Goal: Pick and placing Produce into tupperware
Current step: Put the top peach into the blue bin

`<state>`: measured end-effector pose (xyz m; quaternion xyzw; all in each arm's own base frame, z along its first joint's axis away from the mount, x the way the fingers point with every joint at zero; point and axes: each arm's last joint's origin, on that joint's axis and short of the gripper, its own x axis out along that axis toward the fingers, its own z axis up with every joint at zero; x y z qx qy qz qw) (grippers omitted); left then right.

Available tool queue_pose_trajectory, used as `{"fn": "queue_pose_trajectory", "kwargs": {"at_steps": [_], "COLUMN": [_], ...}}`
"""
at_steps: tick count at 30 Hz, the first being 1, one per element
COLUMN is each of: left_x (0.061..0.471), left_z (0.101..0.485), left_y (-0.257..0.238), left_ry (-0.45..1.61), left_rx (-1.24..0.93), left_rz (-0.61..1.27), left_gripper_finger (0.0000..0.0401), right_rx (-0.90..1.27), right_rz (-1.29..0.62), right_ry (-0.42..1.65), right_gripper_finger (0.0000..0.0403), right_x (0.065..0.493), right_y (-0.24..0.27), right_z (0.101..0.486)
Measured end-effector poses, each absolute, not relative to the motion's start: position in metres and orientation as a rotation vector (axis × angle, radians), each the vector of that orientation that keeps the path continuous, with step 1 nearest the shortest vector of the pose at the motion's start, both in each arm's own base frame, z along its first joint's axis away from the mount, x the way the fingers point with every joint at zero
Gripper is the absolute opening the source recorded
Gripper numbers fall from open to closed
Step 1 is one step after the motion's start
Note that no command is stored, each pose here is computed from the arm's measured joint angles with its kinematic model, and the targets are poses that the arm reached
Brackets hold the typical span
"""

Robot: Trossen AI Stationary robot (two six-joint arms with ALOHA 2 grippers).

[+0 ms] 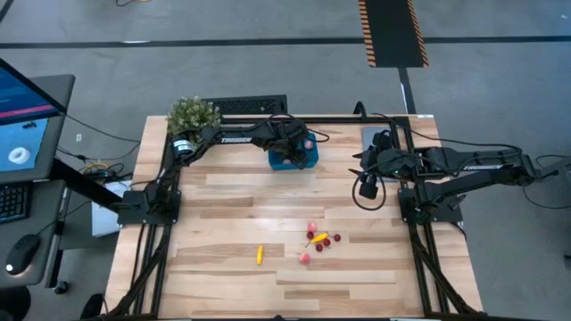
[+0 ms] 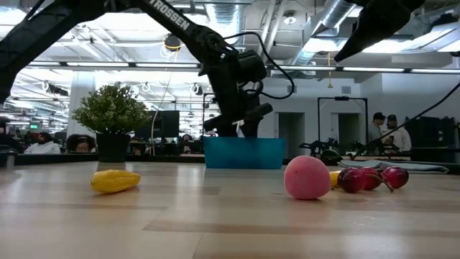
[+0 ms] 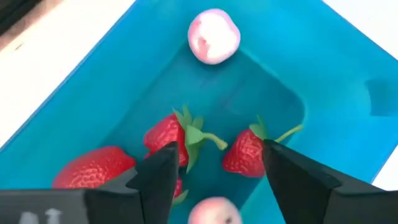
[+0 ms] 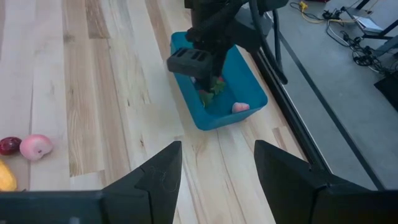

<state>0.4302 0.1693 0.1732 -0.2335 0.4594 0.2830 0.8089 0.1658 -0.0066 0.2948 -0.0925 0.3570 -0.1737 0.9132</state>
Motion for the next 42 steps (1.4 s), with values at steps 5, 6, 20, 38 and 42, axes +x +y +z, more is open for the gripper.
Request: {"fn": "queue_pose_trajectory", "kwargs": {"at_steps": [5, 6, 20, 38, 42], "left_x": [0.432, 0.433, 0.451, 0.462, 0.464], "left_z": [0.175, 0.176, 0.231, 0.303, 0.302], "left_y": [0.167, 0.165, 0.15, 0.047, 0.011], "left_ry": [0.968, 0.963, 0.912, 0.983, 0.999], "left_rx": [-0.491, -0.494, -0.411, -0.237, -0.201], "left_rz": [0.605, 0.605, 0.559, 0.326, 0.259], "left_gripper_finger": [0.0224, 0.0224, 0.0209, 0.0205, 0.0205], "right_rx": [-0.191, -0.191, -0.191, -0.191, -0.191], "right_rz": [-0.358, -0.358, -0.358, -0.358, -0.358], "right_ry": [0.735, 0.735, 0.735, 0.736, 0.736], "right_gripper_finger": [0.0225, 0.0225, 0.0225, 0.0225, 0.0225], "right_x": [0.166, 0.166, 0.166, 0.166, 0.166], "right_y": [-0.007, -0.007, -0.007, -0.007, -0.007], "right_z": [0.295, 0.295, 0.295, 0.295, 0.295]}}
